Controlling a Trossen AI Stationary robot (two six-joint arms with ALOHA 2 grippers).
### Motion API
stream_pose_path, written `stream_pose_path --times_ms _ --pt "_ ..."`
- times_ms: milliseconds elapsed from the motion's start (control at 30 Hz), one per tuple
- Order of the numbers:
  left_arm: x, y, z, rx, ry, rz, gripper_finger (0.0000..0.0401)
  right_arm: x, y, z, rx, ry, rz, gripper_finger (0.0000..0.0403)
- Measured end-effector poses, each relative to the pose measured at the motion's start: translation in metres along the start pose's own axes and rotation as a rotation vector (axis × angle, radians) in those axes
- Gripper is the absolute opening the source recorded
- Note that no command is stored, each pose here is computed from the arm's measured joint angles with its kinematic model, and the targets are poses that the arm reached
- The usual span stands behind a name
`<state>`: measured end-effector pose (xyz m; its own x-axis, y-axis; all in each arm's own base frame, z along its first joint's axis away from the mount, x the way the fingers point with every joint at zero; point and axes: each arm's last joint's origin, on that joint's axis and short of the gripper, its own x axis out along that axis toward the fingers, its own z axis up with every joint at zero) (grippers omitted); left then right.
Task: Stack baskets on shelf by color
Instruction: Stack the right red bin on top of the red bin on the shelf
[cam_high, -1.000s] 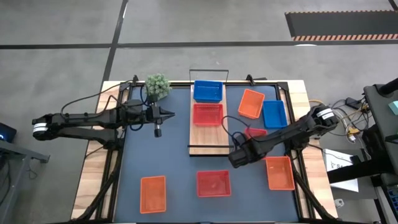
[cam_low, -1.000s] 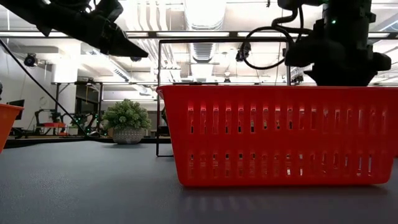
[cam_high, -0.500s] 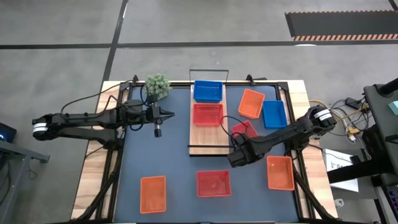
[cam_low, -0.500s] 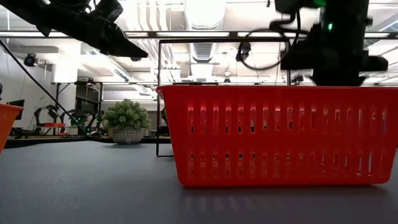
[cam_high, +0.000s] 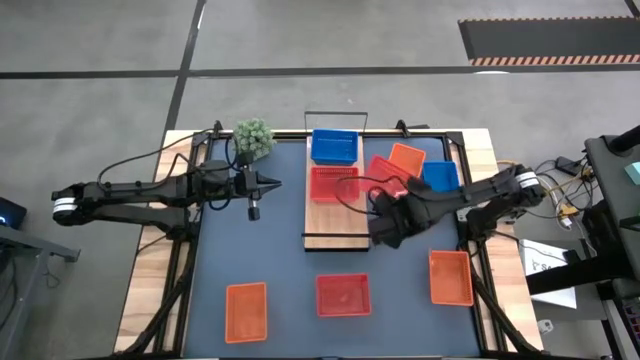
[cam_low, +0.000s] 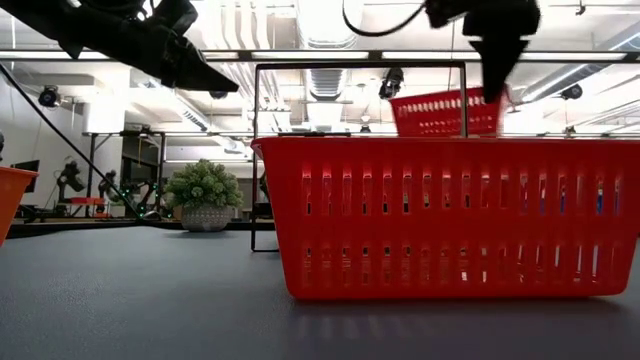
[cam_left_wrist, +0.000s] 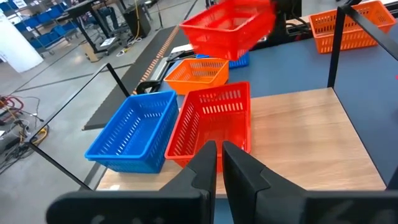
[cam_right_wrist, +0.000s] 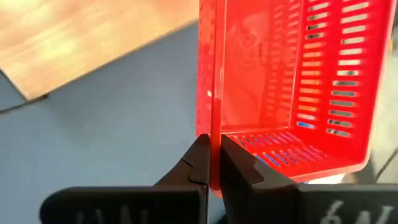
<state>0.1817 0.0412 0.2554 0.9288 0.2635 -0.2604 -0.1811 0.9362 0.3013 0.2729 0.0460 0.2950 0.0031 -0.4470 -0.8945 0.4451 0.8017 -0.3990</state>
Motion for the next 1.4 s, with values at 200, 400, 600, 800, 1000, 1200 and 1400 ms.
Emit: stream_pose_path --times_ms 200,400,600,800,1000,1200,1400 --pt "0.0 0.0 0.0 0.002 -0.001 0.0 0.001 0.007 -0.028 0.043 -0.232 -0.134 0.087 0.0011" --pt "-0.001 0.0 0.0 0.002 -0.006 0.002 0.001 0.018 -0.048 0.081 -0.476 -0.365 0.294 0.0011" --pt "-0.003 0.001 0.001 0.001 -0.012 0.004 0.001 0.038 -0.067 0.098 -0.493 -0.395 0.369 0.0011" --pt "-0.003 0.001 0.001 0.0 -0.013 0.004 0.001 0.052 -0.062 0.103 -0.526 -0.356 0.413 0.0011" --pt "-0.003 0.001 0.001 -0.004 -0.013 0.004 0.001 0.055 -0.059 0.099 -0.47 -0.276 0.421 0.0011" --pt "-0.003 0.001 0.001 -0.006 -0.013 0.004 0.001 0.056 -0.059 0.1 -0.43 -0.271 0.395 0.0011" --pt "-0.003 0.0 0.001 -0.006 -0.012 0.003 0.001 0.066 -0.054 0.103 -0.447 -0.24 0.382 0.0011"
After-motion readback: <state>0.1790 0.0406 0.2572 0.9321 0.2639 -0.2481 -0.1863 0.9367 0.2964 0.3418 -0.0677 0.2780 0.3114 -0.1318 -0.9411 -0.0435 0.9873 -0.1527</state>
